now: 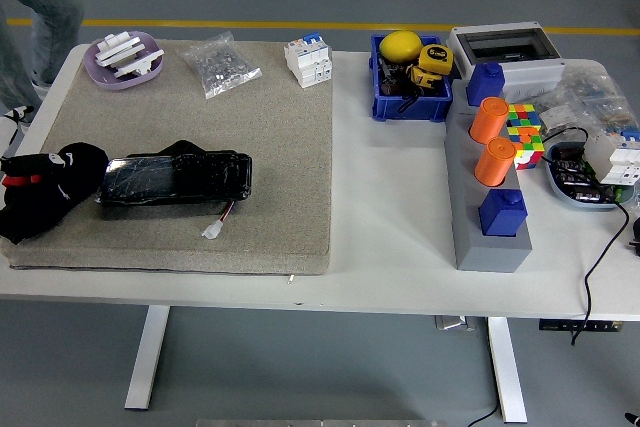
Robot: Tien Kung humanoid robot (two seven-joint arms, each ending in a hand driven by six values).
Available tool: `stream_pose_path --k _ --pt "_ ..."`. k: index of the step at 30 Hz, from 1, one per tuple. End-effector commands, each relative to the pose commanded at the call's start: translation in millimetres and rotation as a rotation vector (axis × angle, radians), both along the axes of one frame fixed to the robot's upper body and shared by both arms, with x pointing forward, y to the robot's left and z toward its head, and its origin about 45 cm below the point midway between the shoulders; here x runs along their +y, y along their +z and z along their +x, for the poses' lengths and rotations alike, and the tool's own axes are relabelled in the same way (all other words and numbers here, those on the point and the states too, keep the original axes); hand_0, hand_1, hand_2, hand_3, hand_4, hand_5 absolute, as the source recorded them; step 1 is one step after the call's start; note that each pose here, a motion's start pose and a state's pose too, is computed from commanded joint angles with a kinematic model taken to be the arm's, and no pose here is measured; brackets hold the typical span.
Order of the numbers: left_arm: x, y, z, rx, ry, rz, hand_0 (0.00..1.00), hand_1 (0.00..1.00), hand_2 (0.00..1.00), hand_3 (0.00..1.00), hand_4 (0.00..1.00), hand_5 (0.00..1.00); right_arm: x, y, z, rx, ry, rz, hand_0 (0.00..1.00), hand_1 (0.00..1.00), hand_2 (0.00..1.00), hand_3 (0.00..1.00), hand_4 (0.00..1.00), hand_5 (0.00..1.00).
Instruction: Pick the rag up,wipe the panel,place it on the desk
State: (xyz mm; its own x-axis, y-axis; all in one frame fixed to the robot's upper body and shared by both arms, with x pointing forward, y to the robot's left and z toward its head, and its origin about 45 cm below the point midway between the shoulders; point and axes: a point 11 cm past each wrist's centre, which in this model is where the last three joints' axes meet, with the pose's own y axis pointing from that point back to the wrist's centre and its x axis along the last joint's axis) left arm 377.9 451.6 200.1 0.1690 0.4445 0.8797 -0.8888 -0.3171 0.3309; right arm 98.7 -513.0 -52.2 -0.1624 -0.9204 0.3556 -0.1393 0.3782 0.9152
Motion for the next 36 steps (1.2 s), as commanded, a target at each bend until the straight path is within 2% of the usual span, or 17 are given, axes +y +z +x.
stream_pose_path --k 10,11,16,17,22,23,28,29,34,35,36 --pt "8 -13.7 2.0 0.039 0.015 0.02 0.998 0.998 0.998 0.986 0.998 0.572 -1 0.8 1.5 -0.004 0.003 -0.004 0.739 0.538 0.657 0.622 0.998 0.609" --pt "9 -14.7 1.8 0.041 0.016 0.019 0.964 0.983 0.996 0.956 0.998 0.567 -1 0.8 1.4 -0.004 0.003 -0.005 0.739 0.536 0.656 0.622 0.998 0.609" --pt "10 -22.6 -0.1 0.064 0.021 0.01 0.964 0.983 0.996 0.956 0.998 0.567 -2 1.3 1.4 -0.004 0.002 -0.008 0.739 0.536 0.656 0.622 0.998 0.609" --pt "9 -23.8 -0.1 0.065 0.018 0.007 0.886 0.954 0.966 0.927 0.998 0.538 -2 1.5 1.7 -0.005 0.002 -0.009 0.739 0.534 0.657 0.621 0.998 0.608" --pt "2 -27.8 1.3 0.068 -0.001 0.002 0.886 0.954 0.966 0.927 0.998 0.538 -2 1.9 3.1 -0.008 0.003 -0.012 0.739 0.534 0.657 0.621 0.998 0.608" --pt "1 -30.0 1.3 0.073 -0.001 0.0 0.705 0.873 0.904 0.887 0.998 0.444 -2 2.1 3.2 -0.008 0.004 -0.012 0.739 0.534 0.656 0.621 0.998 0.606" --pt "1 -35.2 0.7 0.086 0.002 0.001 0.705 0.873 0.904 0.887 0.998 0.444 -3 2.3 2.4 -0.006 0.004 -0.013 0.739 0.534 0.656 0.621 0.998 0.606" --pt "1 -36.1 0.6 0.088 0.002 0.002 0.517 0.773 0.85 0.854 0.994 0.378 -3 2.4 2.1 -0.005 0.004 -0.014 0.739 0.534 0.656 0.62 0.998 0.605" --pt "4 -40.2 0.0 0.096 0.01 -0.003 0.517 0.773 0.85 0.854 0.994 0.378 -4 2.6 1.8 -0.004 0.004 -0.014 0.739 0.534 0.656 0.62 0.998 0.605" --pt "4 -40.5 0.2 0.095 0.011 -0.005 0.446 0.729 0.831 0.835 0.975 0.345 -4 2.6 1.8 -0.004 0.004 -0.014 0.739 0.534 0.656 0.62 0.998 0.605" --pt "3 -40.4 0.4 0.093 0.011 -0.006 0.446 0.729 0.831 0.835 0.975 0.345 -4 2.6 2.0 -0.004 0.005 -0.014 0.739 0.534 0.656 0.62 0.998 0.605"
